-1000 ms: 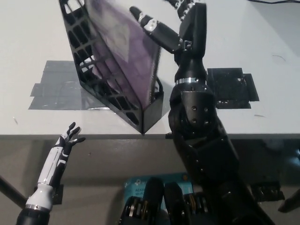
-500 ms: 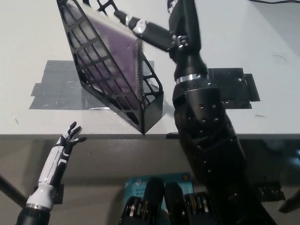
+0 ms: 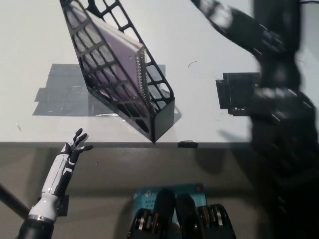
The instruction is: A person hands a notebook to the robot and the robot grabs it with its right hand and places it in the magazine stand kept in the centre of the desk infront of it.
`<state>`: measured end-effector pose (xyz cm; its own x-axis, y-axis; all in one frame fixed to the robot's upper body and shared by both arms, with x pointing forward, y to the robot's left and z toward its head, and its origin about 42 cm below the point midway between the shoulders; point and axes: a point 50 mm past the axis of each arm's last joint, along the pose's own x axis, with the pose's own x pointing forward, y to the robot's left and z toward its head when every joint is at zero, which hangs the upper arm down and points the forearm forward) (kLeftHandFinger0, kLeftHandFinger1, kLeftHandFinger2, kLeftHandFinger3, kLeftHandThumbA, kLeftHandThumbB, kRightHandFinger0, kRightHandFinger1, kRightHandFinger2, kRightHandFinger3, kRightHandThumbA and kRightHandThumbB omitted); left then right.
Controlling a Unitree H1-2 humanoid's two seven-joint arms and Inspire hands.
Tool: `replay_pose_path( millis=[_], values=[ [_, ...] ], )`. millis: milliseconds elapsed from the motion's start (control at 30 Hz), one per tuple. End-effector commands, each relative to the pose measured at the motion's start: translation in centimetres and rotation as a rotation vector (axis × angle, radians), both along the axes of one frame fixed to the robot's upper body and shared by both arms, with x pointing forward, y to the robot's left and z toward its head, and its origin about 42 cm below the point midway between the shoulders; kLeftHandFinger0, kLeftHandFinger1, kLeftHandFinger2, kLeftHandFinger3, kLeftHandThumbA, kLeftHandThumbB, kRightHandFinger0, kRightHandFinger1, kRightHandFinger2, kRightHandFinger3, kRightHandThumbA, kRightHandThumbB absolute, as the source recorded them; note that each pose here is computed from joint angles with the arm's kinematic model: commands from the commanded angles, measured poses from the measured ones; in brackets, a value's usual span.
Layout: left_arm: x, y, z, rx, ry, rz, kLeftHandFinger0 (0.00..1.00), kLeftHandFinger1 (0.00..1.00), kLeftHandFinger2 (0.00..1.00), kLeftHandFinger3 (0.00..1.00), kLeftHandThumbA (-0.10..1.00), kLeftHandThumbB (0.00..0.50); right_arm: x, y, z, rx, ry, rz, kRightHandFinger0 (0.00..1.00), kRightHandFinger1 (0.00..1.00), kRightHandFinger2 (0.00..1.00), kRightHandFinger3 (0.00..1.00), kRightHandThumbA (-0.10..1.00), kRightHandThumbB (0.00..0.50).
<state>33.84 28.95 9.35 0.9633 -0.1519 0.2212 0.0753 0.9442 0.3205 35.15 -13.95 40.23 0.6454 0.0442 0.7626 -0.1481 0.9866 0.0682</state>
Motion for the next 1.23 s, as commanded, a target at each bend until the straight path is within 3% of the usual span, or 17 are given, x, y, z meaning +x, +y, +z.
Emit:
replay_pose_path(
  millis=[0,67,167,333,467,533,633,767,933,1067,1100,1200],
  values=[
    [-0.5,-0.2,0.7,0.003,-0.061,-0.004,1.00,1.00,1.00,1.00,1.00,0.500,-3.1,-2.9,-2.2,-0.130,0.018,0.003,1.00,1.00,1.00,1.00,1.00,0.363],
    [-1.4,-0.3,0.1,0.002,-0.045,-0.002,1.00,1.00,1.00,1.00,1.00,0.500,-4.4,-4.6,-5.0,-0.153,0.086,-0.008,1.00,1.00,1.00,1.00,1.00,0.384],
    [-2.2,-0.4,-0.5,-0.022,-0.028,-0.007,1.00,1.00,1.00,1.00,1.00,0.497,-5.5,-5.7,-7.7,-0.158,0.159,0.004,1.00,1.00,1.00,1.00,1.00,0.366],
    [-4.8,-0.7,-1.2,-0.038,-0.007,-0.023,1.00,1.00,1.00,1.00,1.00,0.500,-7.5,-7.8,-14.7,-0.175,0.322,0.009,1.00,1.00,1.00,1.00,1.00,0.201],
    [-6.4,-0.9,-1.5,-0.047,0.002,-0.036,1.00,1.00,1.00,1.00,1.00,0.500,-8.7,-8.6,-18.5,-0.188,0.434,0.009,1.00,1.00,1.00,1.00,1.00,0.201],
    [-7.7,-0.8,-1.6,-0.048,0.011,-0.044,0.99,1.00,1.00,1.00,1.00,0.500,-9.7,-8.8,-21.6,-0.185,0.529,0.002,1.00,1.00,1.00,1.00,1.00,0.241],
    [-8.6,-0.6,-2.1,-0.047,0.031,-0.038,0.99,1.00,1.00,1.00,1.00,0.500,-10.5,-8.7,-23.8,-0.179,0.603,-0.001,1.00,1.00,1.00,1.00,1.00,0.262],
    [-9.6,-0.3,-3.5,-0.025,0.082,-0.022,0.99,1.00,1.00,1.00,1.00,0.500,-12.0,-8.0,-27.0,-0.130,0.713,0.049,1.00,1.00,1.00,1.00,1.00,0.177],
    [-10.4,0.1,-5.1,-0.038,0.144,-0.001,0.99,1.00,1.00,1.00,1.00,0.500,-12.3,-7.2,-29.0,-0.103,0.785,0.091,1.00,1.00,1.00,1.00,1.00,0.212],
    [-10.5,-0.1,-6.3,-0.058,0.184,0.009,0.98,1.00,1.00,1.00,1.00,0.500,-12.7,-6.7,-30.0,-0.108,0.827,0.106,1.00,1.00,1.00,1.00,1.00,0.174],
    [-10.4,-0.1,-6.4,-0.055,0.185,0.011,0.97,1.00,1.00,1.00,1.00,0.500,-12.7,-6.5,-30.3,-0.121,0.835,0.120,1.00,1.00,1.00,1.00,1.00,0.145],
    [-10.6,-0.1,-6.5,-0.047,0.190,0.014,0.98,1.00,1.00,1.00,1.00,0.500,-12.7,-6.5,-30.6,-0.128,0.842,0.131,1.00,1.00,1.00,1.00,1.00,0.145]
  ],
)
